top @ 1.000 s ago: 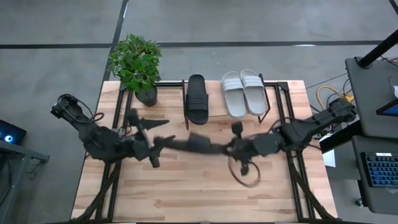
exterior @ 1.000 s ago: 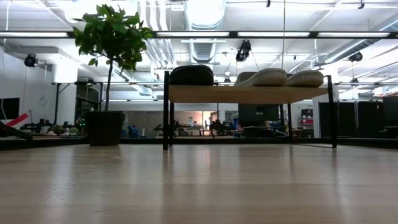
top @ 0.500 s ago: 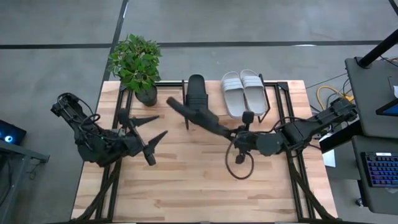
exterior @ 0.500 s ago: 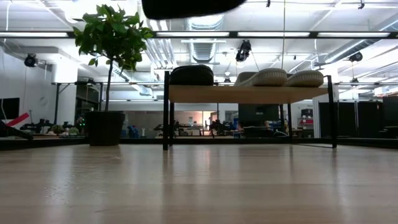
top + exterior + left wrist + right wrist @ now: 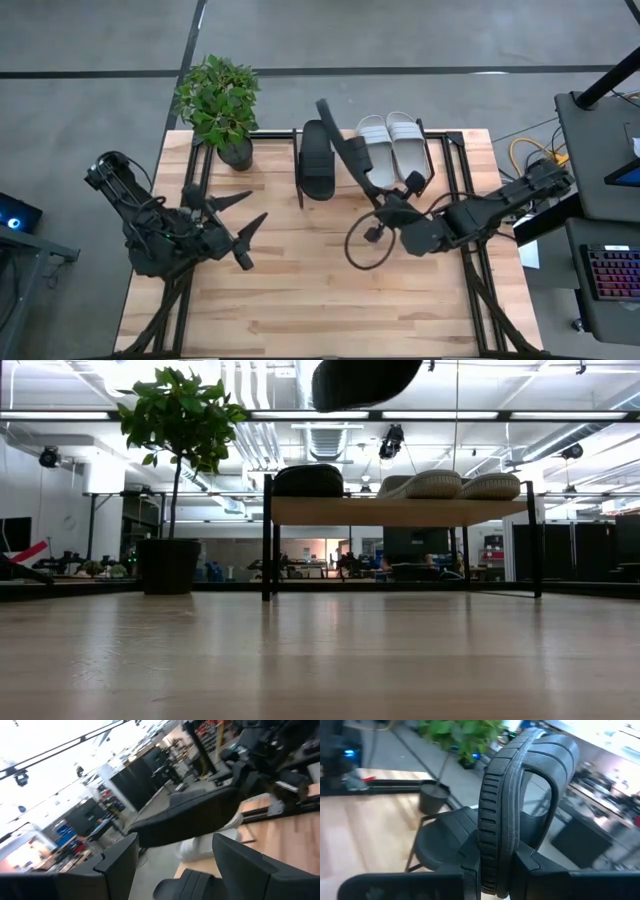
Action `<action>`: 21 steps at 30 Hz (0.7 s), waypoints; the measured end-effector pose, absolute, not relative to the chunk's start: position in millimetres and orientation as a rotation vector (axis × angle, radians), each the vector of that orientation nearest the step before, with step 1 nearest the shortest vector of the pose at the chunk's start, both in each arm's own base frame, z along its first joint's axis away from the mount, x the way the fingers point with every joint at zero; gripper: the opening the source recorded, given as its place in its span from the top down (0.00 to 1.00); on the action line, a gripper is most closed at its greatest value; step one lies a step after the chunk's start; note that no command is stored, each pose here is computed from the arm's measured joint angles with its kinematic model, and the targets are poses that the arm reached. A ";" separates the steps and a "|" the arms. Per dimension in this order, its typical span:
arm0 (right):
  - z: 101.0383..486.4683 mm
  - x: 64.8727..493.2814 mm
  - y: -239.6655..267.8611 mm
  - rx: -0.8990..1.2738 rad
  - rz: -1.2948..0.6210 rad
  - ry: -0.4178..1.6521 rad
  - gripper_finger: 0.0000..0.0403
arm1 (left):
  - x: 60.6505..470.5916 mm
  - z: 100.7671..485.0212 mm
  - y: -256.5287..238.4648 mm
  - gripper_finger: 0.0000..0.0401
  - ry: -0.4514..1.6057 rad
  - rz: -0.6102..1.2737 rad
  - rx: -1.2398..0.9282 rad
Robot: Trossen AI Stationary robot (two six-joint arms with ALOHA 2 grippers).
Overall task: Pick and place slides into the shelf
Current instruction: Put the black slide on the shelf
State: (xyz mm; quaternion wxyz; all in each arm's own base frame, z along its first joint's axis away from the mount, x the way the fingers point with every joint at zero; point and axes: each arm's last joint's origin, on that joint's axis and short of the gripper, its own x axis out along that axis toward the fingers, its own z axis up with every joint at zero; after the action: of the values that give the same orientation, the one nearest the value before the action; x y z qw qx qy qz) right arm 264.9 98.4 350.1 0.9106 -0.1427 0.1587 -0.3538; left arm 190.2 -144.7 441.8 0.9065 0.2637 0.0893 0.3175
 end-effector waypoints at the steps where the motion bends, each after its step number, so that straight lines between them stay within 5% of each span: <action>1: 346.8 268.0 99.7 -0.288 -0.752 0.322 0.89 | 190.7 440.8 -145.7 0.41 0.192 0.673 0.547; 21: 294.2 306.8 105.9 -0.270 -0.963 0.299 0.89 | 177.7 436.5 -163.0 0.41 0.207 0.689 0.559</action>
State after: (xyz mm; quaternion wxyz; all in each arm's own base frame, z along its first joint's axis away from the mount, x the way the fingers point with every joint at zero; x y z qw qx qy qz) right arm 306.8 105.9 294.2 0.8669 -0.1288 0.1430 -0.4598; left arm 177.7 -163.0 436.5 0.8981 0.2700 0.1000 0.3325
